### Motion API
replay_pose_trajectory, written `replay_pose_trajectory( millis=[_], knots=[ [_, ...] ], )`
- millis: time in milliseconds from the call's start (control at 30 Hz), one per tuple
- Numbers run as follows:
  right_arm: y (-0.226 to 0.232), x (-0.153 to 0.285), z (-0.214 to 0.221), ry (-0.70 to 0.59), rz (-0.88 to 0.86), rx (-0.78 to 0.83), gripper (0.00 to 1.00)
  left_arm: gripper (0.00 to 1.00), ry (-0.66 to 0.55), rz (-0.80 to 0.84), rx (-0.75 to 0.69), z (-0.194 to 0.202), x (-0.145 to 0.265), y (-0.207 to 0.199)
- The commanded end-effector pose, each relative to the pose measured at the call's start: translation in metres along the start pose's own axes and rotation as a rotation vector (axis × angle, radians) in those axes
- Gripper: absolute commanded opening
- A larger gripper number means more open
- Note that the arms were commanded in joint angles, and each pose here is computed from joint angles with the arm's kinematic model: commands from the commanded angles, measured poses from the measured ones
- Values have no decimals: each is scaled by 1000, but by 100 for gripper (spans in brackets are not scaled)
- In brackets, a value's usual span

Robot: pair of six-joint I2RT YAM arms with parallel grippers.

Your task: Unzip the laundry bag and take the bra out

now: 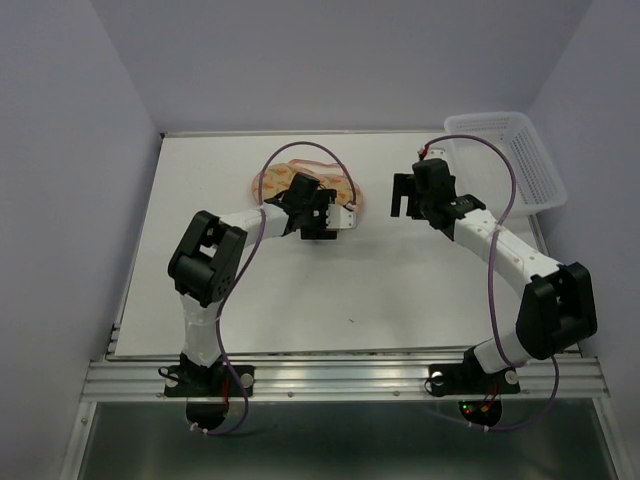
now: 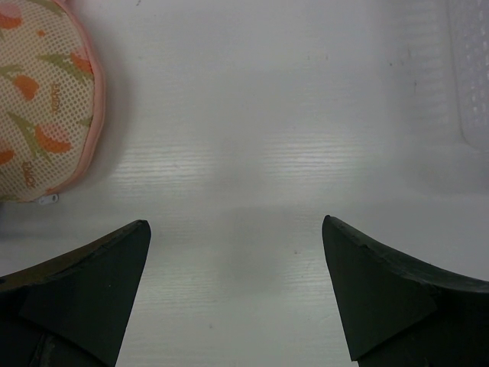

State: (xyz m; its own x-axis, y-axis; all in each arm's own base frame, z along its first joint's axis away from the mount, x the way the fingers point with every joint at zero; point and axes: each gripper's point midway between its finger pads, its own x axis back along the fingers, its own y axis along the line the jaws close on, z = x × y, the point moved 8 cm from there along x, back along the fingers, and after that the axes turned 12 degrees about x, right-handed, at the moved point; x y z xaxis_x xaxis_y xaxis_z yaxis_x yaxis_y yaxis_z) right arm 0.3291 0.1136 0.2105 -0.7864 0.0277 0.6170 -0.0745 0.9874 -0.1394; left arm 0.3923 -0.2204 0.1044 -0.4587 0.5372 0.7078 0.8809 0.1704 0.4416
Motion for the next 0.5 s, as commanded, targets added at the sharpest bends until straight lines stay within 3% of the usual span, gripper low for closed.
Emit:
replay_pose_trajectory(
  millis=[0, 100, 167, 200, 367, 467],
  knots=[
    [2, 4, -20, -51, -25, 5, 100, 79, -79, -23, -49, -18, 2, 16],
    [3, 4, -21, -54, -28, 1, 100, 71, -83, -15, -50, -17, 1, 15],
    [3, 6, -21, -56, -33, -6, 100, 56, -84, -8, -52, -15, -1, 12],
    [3, 7, -22, -60, -32, -12, 100, 43, -83, -11, -47, -13, -2, 12],
    [1, 17, -24, -82, -46, -38, 100, 34, -81, -1, -20, -7, -5, 13],
    [-1, 26, -24, -100, -57, -49, 100, 18, -84, 1, -8, -8, -6, 13]
  ],
)
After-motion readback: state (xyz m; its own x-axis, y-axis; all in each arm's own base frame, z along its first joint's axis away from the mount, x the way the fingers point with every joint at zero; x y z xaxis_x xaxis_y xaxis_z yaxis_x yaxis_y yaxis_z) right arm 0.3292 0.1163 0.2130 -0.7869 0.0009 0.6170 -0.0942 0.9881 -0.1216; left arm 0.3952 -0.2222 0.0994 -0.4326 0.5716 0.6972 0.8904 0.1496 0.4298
